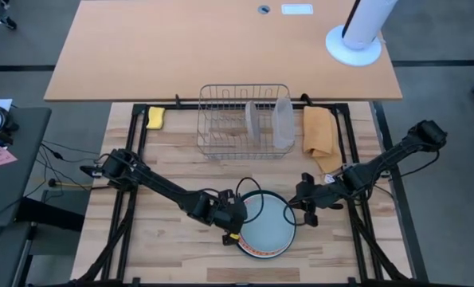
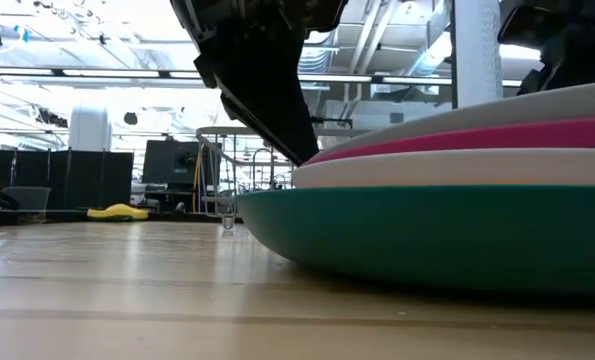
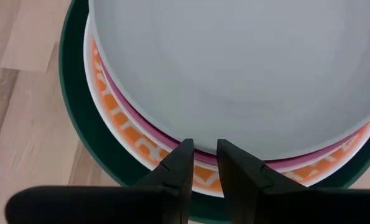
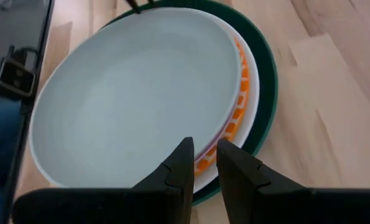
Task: Sort dishes
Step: Put the light blue plate into the dish rack
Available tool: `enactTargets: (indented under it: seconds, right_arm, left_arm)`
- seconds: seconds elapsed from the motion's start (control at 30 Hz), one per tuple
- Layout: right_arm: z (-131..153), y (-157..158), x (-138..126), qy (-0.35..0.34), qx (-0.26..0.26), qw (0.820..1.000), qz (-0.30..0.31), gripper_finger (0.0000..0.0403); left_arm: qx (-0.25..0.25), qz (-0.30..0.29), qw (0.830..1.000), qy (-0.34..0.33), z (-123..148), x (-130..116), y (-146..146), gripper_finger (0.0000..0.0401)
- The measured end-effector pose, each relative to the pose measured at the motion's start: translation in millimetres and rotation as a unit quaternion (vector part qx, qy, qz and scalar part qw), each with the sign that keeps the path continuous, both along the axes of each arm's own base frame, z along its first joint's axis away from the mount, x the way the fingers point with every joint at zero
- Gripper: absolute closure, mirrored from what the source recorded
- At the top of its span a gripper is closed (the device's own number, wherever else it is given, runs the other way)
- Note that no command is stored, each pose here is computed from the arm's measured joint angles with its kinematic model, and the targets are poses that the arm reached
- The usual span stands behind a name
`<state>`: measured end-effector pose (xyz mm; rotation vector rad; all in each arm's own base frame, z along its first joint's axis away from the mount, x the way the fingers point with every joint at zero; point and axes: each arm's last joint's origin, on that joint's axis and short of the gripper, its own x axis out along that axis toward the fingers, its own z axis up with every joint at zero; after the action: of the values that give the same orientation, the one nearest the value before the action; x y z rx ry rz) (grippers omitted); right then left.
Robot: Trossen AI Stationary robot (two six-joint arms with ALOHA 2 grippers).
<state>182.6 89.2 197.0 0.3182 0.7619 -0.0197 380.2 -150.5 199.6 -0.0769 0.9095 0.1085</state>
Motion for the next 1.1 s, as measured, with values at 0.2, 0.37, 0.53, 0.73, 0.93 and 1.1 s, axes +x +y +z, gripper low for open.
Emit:
enactTargets:
  seconds: [0.2,0.37,0.53,0.73,0.93,1.1]
  right_arm:
    - [-2,-1,-2,0.02,0.033,0.998,-0.04,0.033]
    - [-4,-2,-4,0.037,0.037,0.997,-0.053,0.0326]
    - [-4,-2,-4,0.034,0.038,0.997,-0.053,0.0306]
    - [0,-2,-3,0.033,0.037,0.997,-0.052,0.0282]
    - [17,2,1,0.021,0.042,0.998,-0.046,0.0269]
    - [33,5,4,0.013,0.026,0.999,-0.025,0.0269]
  left_arm:
    - [0.011,-0.002,1.0,0.0,-7,3,-1,0.0333]
    - [0.015,-0.015,1.0,-0.001,-17,9,-3,0.0333]
    - [0.013,-0.019,1.0,0.007,-23,11,-2,0.0333]
    - [0.011,-0.019,1.0,0.002,-22,11,-2,0.0333]
    - [0.01,-0.019,1.0,0.002,-22,11,-2,0.0333]
    - [0.009,-0.018,1.0,0.003,-22,11,-2,0.0333]
